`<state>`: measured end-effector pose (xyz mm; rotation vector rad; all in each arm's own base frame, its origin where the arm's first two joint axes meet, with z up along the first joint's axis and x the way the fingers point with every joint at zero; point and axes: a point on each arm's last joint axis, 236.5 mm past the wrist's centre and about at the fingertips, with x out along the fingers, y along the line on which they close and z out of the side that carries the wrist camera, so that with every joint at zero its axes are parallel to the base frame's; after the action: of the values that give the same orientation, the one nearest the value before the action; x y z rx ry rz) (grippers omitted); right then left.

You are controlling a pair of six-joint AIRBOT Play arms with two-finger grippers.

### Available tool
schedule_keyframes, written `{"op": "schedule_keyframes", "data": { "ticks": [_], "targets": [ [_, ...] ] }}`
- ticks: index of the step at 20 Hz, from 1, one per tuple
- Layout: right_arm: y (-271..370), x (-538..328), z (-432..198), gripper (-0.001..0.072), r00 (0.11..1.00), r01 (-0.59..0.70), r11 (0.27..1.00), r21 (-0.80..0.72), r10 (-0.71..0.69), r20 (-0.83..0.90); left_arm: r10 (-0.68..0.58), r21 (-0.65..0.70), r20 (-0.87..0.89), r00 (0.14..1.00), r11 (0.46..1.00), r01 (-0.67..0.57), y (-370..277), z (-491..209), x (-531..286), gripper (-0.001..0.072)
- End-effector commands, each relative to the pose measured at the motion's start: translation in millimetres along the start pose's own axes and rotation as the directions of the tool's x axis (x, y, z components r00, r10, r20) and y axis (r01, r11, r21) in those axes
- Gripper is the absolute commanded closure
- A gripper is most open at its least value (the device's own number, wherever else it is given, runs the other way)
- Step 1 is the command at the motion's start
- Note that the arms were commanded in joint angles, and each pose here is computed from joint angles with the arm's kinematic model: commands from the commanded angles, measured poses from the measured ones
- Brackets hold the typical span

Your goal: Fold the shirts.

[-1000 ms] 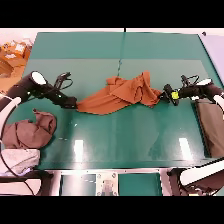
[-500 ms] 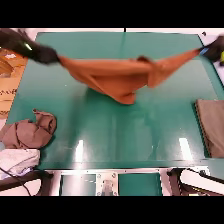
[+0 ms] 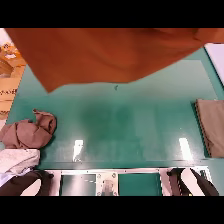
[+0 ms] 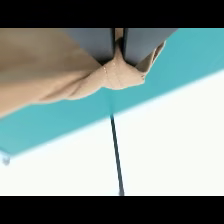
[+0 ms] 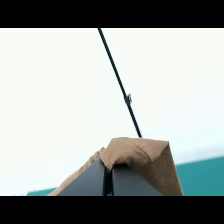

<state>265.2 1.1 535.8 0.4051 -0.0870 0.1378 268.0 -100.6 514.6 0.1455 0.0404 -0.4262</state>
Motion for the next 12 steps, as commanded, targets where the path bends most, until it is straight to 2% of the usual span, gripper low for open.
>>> {"op": "schedule_keyframes", "data": {
  "ticks": [1,4,7,9,12],
  "targets": [
    [22.7,-23.8,21.1,0.0686,0.994,0.009,1.000,-0.030,-0.006,0.106,0.015,0.038,0.060,0.998,0.999,-0.018,-5.6,16.1,-26.4,0.0679],
    [9.9,-15.8,13.5,0.0686,0.997,0.016,1.000,0.002,-0.016,0.080,0.028,0.014,-0.008,1.000,1.000,-0.027,5.1,-9.2,-0.7,0.0679],
    [-42.1,9.8,-22.0,0.0686,0.997,0.073,0.991,0.112,-0.072,-0.018,0.011,-0.045,-0.144,0.990,0.999,-0.018,16.4,-66.6,49.1,0.0679],
    [-87.0,38.4,-67.7,0.0686,0.990,0.102,0.974,0.202,-0.080,-0.117,-0.019,-0.092,-0.269,0.963,0.996,-0.007,23.1,-118.2,89.9,0.0679],
    [-135.2,96.0,-172.7,0.0686,0.959,0.121,0.947,0.296,-0.035,-0.280,-0.101,-0.144,-0.467,0.878,0.989,0.037,28.4,-215.8,159.5,0.0679]
  ]
}}
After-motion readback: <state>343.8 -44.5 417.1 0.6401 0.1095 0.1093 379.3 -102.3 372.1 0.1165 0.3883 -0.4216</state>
